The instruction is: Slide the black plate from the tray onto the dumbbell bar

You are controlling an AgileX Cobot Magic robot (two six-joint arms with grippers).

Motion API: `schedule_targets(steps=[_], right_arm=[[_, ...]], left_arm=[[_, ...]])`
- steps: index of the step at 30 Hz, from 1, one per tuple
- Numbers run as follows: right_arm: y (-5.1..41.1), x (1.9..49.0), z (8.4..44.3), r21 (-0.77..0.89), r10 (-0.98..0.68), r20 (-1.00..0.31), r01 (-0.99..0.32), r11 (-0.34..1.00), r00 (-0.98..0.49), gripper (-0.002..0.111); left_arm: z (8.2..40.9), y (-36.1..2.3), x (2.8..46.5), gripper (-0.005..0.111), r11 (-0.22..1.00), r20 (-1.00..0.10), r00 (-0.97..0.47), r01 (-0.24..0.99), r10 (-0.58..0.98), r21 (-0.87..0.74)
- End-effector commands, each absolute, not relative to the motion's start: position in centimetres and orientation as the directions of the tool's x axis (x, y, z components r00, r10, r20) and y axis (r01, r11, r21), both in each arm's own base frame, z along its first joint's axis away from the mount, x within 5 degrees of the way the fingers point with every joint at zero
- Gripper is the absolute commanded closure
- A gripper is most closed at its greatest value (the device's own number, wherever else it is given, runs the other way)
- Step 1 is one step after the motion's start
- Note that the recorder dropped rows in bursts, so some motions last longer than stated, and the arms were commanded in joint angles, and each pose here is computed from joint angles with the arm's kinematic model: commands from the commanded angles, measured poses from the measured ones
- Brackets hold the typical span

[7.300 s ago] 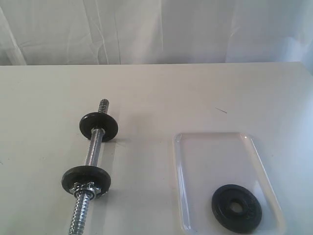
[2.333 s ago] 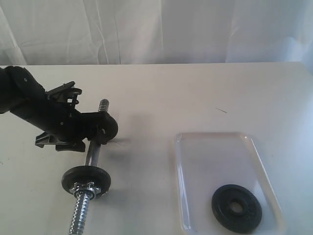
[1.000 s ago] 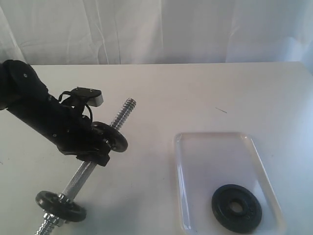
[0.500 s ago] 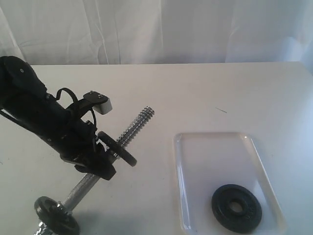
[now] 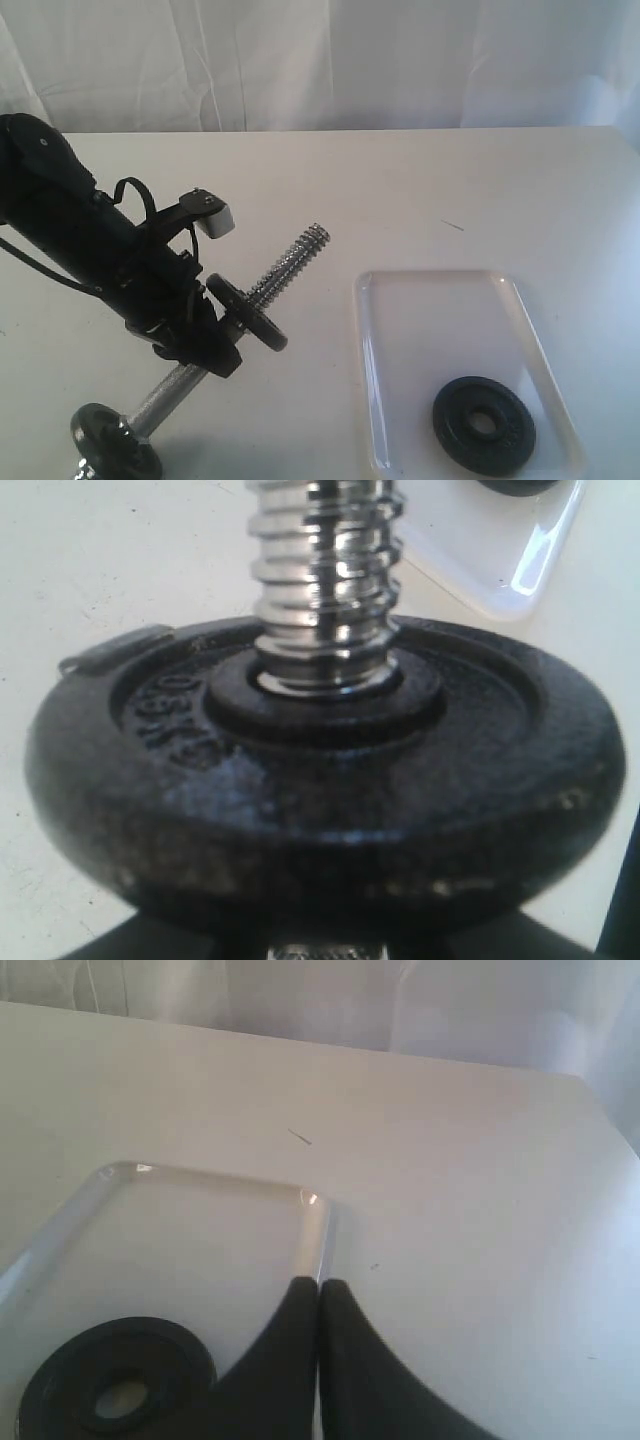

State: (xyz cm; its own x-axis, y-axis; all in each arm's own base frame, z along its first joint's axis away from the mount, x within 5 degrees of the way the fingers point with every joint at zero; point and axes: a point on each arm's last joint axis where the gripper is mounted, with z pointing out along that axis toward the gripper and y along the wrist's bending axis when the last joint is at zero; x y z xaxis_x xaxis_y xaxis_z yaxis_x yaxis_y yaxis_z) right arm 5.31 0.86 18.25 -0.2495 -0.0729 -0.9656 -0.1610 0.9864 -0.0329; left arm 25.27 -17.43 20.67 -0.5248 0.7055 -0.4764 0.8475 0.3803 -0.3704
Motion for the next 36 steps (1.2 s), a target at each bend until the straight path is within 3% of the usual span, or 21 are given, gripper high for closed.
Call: schedule_targets(steps=[1,11,20,30,36], right_arm=[[0.9,5.3,18.3,-0.042,-0.081,-0.968,-0.164,0.985,-0.236,0.108],[0.9,5.4,18.5,-0.043,-0.077,-0.975,-0.162,0.986,-0.21,0.108],[0.7,5.3,23.0,-0.039,-0.004,-0.963,-0.127,0.991,0.271,0.108],[0.6,4.8,24.3,-0.026,0.027,-0.908,-0.119,0.993,0.418,0.108],[0.5,4.4,25.2,0.3,0.406,-0.807,-0.294,0.908,0.428,0.108]], left_arm=[[23.5,-18.1,24.4,0.107,0.331,-0.549,-0.549,0.829,0.63,-0.45],[23.5,-18.1,24.4,0.107,0.331,-0.549,-0.549,0.829,0.63,-0.45],[23.5,-18.1,24.4,0.107,0.331,-0.549,-0.549,0.829,0.63,-0.45],[23.5,-18.1,24.6,0.107,0.343,-0.556,-0.55,0.831,0.623,-0.438],[23.5,-18.1,24.6,0.107,0.343,-0.556,-0.55,0.831,0.623,-0.438]])
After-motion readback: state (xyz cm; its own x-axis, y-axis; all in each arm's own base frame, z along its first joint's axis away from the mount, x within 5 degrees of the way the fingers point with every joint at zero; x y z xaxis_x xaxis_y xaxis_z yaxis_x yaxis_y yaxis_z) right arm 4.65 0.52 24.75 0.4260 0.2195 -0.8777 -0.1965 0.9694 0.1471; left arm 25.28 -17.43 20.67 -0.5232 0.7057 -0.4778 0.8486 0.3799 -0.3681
